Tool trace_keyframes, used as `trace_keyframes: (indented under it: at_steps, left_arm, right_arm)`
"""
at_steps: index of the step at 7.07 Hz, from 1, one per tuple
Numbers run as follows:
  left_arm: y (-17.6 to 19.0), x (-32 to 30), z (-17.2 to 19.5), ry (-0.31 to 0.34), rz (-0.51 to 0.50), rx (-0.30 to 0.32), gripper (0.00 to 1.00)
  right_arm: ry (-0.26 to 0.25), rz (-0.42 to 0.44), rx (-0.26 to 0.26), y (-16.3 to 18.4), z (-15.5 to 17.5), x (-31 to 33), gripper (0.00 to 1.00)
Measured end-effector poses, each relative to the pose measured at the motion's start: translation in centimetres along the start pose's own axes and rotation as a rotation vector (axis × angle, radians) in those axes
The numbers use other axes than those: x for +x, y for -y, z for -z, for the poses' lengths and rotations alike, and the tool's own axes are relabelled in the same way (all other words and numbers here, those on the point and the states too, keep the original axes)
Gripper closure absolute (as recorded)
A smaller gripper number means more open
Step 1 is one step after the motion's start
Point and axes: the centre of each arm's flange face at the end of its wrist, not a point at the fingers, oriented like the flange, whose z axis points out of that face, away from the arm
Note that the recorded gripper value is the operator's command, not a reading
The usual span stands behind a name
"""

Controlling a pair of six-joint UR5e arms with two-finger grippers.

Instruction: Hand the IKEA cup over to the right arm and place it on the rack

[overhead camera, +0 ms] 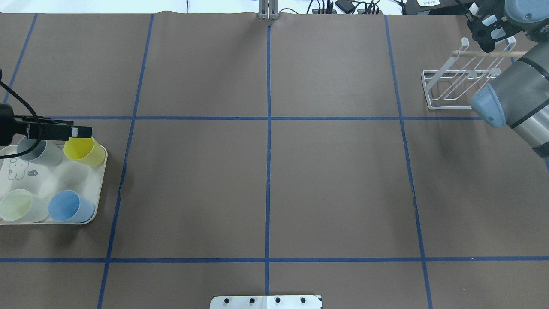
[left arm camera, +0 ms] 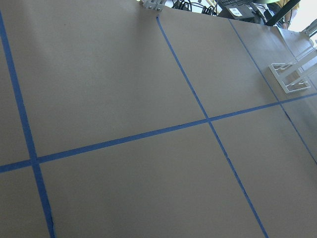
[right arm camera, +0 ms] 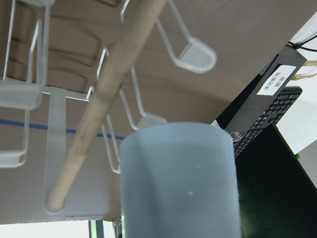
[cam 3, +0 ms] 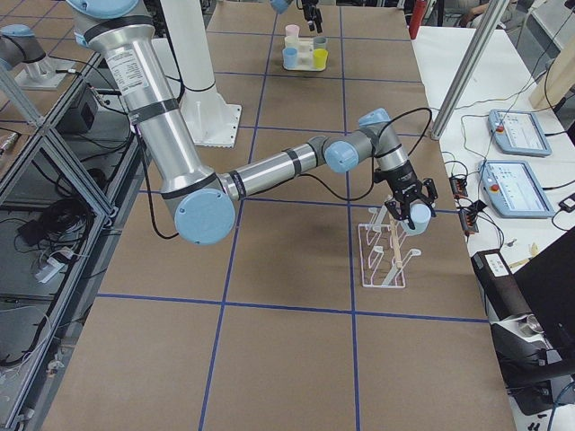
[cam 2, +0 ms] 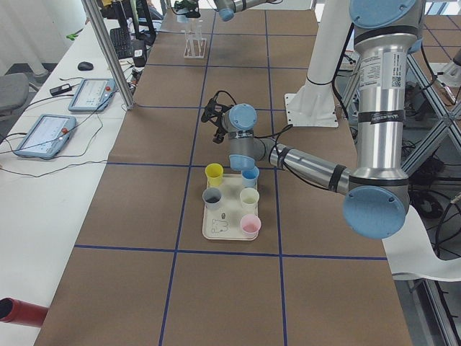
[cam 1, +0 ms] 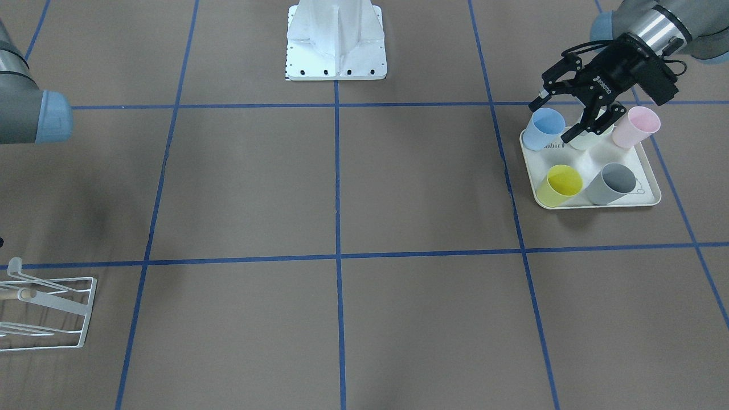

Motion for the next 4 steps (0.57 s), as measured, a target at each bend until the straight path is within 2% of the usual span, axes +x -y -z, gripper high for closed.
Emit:
trace_keyframes:
  at_steps: [4]
  left_arm:
    - [0.0,0.1,0.0,-0.002,-0.001,-0.001,0.00]
  right_arm:
    - [0.015,0.009,-0.023,0.6,-2.1,-0.7,1.00]
